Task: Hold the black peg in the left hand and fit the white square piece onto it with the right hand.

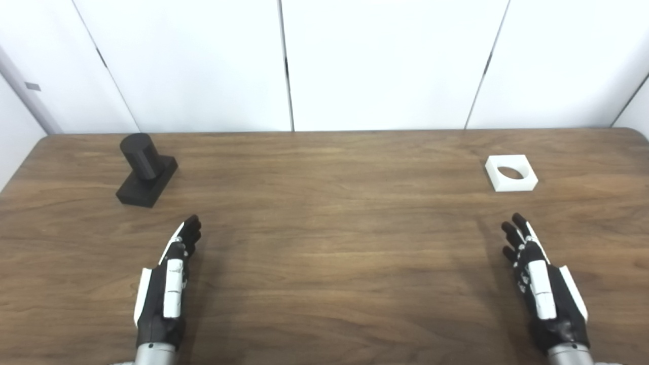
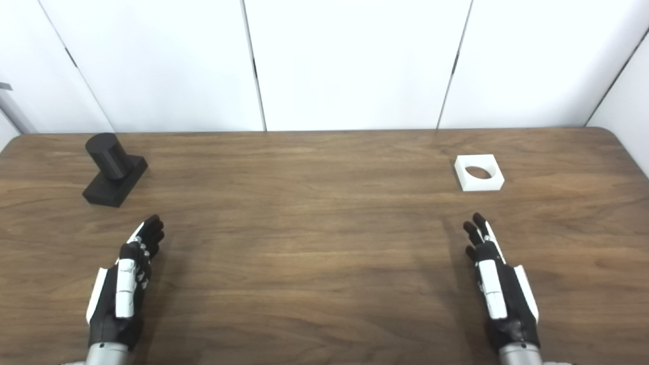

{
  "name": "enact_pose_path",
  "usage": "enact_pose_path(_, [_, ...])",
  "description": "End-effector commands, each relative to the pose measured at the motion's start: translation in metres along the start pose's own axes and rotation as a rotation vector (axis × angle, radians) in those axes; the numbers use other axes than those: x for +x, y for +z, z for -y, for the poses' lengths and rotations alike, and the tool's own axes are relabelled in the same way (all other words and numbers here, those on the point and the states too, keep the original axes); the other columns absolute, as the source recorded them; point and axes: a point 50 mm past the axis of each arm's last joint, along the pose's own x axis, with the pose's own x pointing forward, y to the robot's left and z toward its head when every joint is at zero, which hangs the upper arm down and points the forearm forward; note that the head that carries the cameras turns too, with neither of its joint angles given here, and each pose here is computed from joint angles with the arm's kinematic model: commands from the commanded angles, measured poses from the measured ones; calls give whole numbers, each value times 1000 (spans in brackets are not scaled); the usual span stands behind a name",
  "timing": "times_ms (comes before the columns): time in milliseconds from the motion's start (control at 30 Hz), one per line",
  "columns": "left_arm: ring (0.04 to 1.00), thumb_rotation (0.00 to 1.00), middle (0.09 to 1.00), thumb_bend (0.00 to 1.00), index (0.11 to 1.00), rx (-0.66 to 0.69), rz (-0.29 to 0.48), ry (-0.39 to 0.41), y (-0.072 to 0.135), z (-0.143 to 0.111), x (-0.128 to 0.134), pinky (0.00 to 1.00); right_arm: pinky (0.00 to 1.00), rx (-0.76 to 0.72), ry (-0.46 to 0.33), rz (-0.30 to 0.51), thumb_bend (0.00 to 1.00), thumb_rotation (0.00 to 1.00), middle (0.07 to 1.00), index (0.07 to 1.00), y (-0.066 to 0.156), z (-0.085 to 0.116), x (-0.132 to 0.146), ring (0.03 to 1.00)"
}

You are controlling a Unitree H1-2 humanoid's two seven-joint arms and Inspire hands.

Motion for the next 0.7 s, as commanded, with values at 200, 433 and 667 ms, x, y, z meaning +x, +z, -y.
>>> enact_pose_path(200, [952, 1000, 936, 654, 908, -34, 25, 19, 7, 11, -5, 991, 1000, 10, -10, -3, 576, 1000, 953, 978, 2, 1, -6, 985])
enact_pose_path(433, [951, 1000, 933, 657, 900, -36, 21, 21, 5, 12, -6, 1000, 1000, 22, -8, 1, 562, 1000, 954, 980, 1, 1, -6, 984])
enact_pose_path(667, [933, 1000, 925, 664, 897, -44, 37, 17, 4, 17, -5, 973, 1000, 26, -11, 3, 557, 1000, 964, 981, 1, 5, -5, 982])
